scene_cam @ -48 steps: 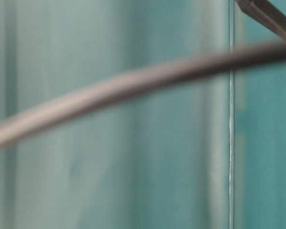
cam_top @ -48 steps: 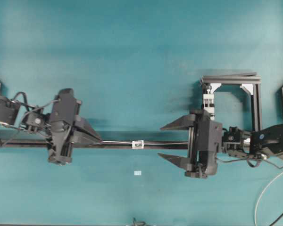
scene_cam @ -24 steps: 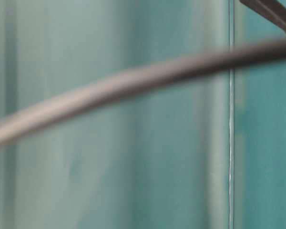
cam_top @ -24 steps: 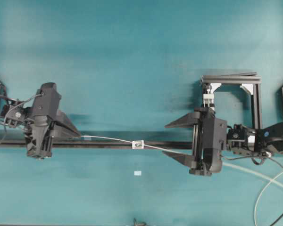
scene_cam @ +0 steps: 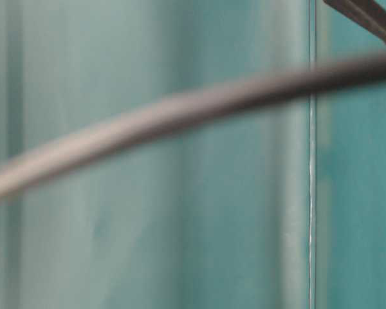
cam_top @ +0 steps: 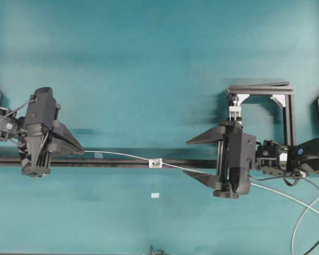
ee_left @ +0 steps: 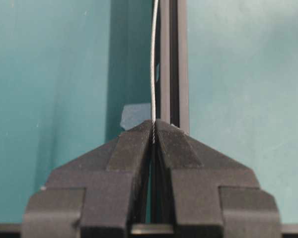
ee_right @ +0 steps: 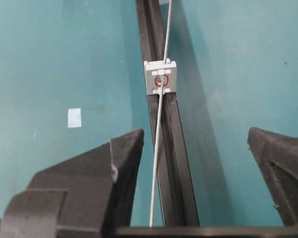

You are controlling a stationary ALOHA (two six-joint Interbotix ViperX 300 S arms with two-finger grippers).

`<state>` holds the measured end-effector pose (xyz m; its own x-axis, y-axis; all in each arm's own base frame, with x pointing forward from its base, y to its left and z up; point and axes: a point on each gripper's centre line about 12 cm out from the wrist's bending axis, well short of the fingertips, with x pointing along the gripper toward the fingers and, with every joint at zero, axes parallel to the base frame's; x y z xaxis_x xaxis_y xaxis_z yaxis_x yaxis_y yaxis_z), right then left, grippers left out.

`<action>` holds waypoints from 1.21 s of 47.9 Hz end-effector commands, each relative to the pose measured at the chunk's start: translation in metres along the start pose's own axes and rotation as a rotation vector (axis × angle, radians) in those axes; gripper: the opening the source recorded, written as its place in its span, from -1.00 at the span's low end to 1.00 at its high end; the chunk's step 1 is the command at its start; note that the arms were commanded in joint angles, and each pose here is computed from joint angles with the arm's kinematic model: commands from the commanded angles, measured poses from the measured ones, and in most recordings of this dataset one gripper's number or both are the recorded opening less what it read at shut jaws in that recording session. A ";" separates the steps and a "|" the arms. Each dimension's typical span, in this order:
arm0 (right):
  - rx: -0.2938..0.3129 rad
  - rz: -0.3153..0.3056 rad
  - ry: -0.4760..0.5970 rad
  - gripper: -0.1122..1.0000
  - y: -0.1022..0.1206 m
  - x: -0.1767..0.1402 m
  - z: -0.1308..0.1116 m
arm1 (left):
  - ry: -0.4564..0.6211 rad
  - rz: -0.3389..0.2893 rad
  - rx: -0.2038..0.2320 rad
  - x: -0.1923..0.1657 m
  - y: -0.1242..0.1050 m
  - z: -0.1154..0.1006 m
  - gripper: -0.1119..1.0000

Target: Insert the wire through the hole in the metal fitting marked with a red label.

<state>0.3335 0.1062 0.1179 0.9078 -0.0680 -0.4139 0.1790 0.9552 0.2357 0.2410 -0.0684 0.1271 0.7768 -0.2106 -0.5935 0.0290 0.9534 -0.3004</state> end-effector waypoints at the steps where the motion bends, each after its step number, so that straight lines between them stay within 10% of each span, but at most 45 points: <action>1: 0.014 0.017 -0.035 0.87 0.005 -0.003 0.011 | -0.035 -0.015 0.004 0.003 -0.004 0.008 -0.98; 14: 0.013 0.018 -0.036 0.87 0.005 -0.003 0.011 | -0.026 -0.010 -0.003 0.004 -0.002 0.005 -0.59; 29: -0.006 0.008 -0.082 0.87 -0.001 -0.011 0.021 | -0.084 0.039 -0.013 -0.001 0.015 0.020 0.86; 43: -0.033 -0.019 -0.163 0.87 -0.022 -0.035 0.045 | -0.211 0.083 0.106 -0.016 0.027 0.045 0.88; 58: -0.072 -0.086 -0.216 0.87 -0.052 -0.052 0.060 | -0.299 0.158 0.126 -0.036 0.047 0.058 0.88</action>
<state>0.3010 0.0488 0.1698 0.9466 -0.1876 -0.2623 0.2284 0.9642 0.1345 0.2499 -0.0086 0.1696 0.9126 -0.0212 -0.4084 -0.0324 0.9918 -0.1239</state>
